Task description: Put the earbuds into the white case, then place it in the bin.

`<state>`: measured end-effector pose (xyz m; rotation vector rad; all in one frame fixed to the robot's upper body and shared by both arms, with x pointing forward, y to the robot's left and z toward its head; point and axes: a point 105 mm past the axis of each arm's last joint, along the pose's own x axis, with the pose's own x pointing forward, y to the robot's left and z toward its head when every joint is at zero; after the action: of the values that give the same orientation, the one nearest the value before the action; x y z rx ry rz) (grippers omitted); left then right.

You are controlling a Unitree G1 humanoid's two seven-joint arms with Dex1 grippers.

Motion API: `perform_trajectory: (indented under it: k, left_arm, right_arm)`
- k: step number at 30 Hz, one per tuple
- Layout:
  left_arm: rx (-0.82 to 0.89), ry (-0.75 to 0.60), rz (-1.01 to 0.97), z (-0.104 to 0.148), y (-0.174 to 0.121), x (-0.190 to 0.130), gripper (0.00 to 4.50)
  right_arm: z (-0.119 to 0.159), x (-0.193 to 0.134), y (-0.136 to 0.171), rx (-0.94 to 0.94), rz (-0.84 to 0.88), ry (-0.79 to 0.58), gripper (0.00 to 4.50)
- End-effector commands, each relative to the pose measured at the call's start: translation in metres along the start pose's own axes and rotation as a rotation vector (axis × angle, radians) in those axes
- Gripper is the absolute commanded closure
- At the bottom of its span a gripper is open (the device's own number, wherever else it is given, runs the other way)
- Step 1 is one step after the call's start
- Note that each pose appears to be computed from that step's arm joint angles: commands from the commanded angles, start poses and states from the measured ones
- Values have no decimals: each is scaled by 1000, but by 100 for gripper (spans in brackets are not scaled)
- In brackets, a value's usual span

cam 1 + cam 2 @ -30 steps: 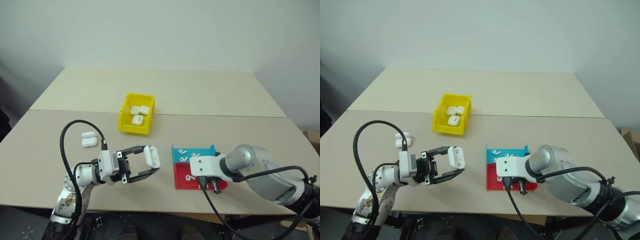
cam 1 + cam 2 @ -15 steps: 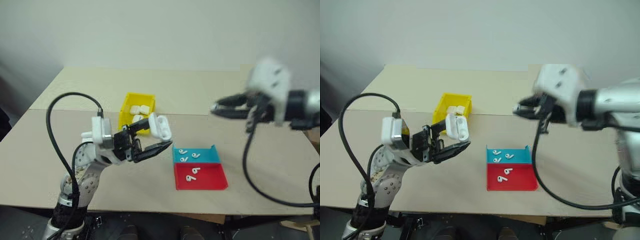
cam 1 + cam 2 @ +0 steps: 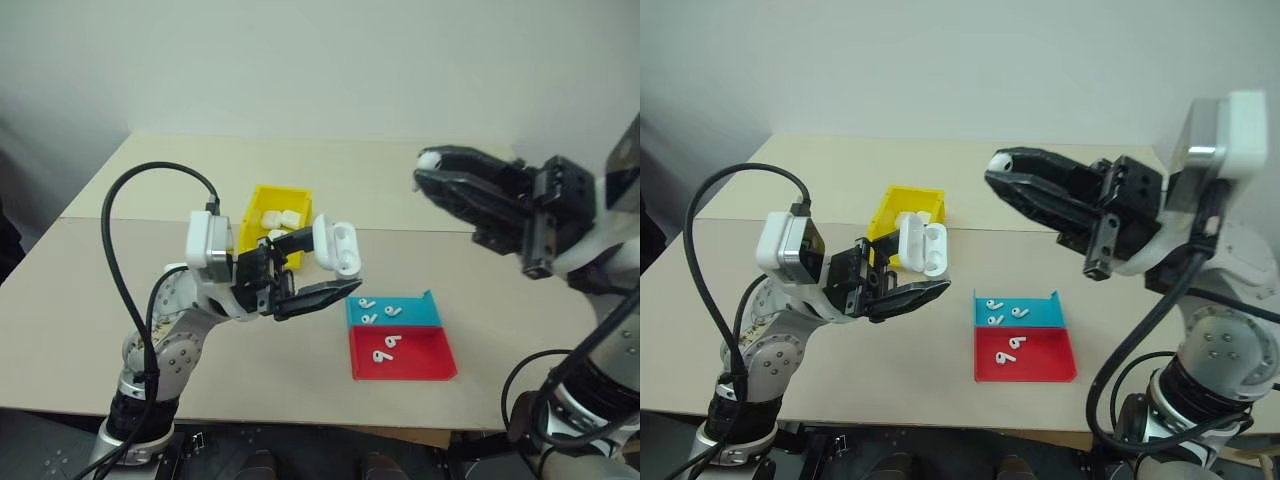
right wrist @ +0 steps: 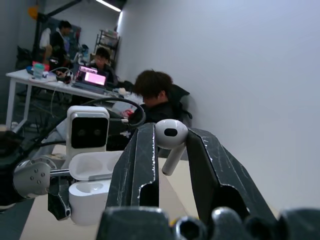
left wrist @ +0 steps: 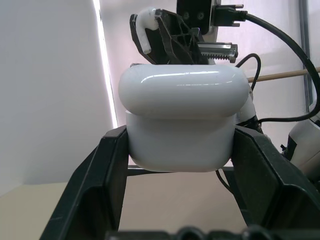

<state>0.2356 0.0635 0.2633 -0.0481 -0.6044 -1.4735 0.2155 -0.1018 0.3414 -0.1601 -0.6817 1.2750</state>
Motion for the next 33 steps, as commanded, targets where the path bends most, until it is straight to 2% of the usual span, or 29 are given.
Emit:
perform_trajectory:
  k: [1, 12, 29, 30, 32, 33]
  left_arm:
    - [38, -16, -44, 6, -8, 8, 172]
    - [41, -9, -39, 5, -11, 6, 172]
    - [55, -10, -35, 4, -11, 6, 172]
    - [55, -10, -35, 4, -11, 6, 172]
    - [54, -12, -34, 3, -10, 6, 172]
    - [53, -11, -33, 3, -10, 6, 172]
  right_arm:
    - [6, 8, 6, -45, 55, -89, 377]
    - [-35, 23, 18, -71, 174, -46, 377]
    - [-49, 16, 23, -94, 223, 17, 377]
    - [-50, 17, 24, -101, 225, 24, 313]
    - [-53, 17, 23, -120, 223, 47, 266]
    - [-54, 17, 23, -125, 228, 55, 266]
